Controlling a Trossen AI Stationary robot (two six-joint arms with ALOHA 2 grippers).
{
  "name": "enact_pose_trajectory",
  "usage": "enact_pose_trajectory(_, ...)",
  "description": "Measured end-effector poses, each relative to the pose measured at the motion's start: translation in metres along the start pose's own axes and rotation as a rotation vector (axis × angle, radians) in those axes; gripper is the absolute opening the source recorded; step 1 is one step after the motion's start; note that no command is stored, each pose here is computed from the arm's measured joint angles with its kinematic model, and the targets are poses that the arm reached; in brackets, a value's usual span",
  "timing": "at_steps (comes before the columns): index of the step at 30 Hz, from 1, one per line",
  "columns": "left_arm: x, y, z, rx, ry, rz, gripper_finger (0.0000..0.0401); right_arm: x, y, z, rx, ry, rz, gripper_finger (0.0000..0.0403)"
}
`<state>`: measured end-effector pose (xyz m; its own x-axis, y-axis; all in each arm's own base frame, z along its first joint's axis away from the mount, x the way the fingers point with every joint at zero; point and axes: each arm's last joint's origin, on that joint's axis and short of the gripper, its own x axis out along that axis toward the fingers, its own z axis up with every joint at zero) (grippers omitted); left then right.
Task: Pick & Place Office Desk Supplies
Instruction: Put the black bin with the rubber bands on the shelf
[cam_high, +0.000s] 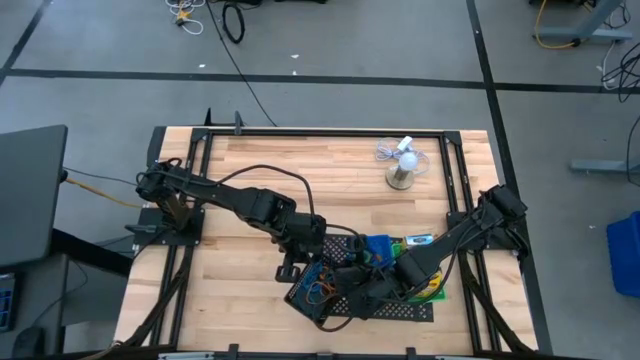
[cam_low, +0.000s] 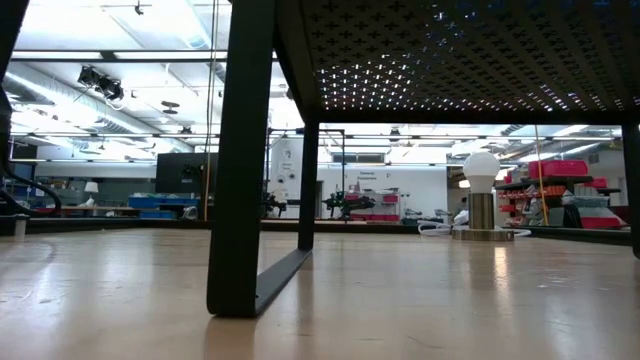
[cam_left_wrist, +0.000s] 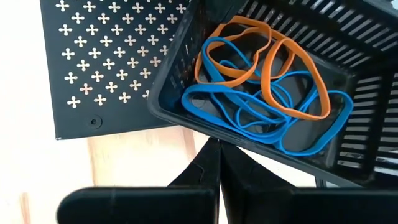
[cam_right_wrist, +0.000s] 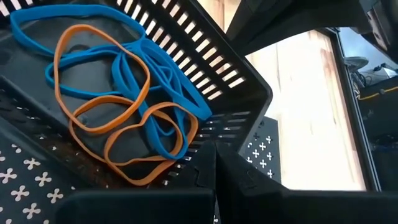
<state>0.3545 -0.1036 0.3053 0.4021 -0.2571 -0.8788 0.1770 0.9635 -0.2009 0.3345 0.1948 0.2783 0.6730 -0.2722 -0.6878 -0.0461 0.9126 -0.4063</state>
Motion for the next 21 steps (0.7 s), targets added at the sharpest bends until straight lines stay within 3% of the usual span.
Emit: enact_pose_trajectory(21,0.0,0.001,0.0,-0.047,-0.005,0.015,0.0001,-0.032,-0.007,0.012,-0.027,-0.049,0.029,0.001)
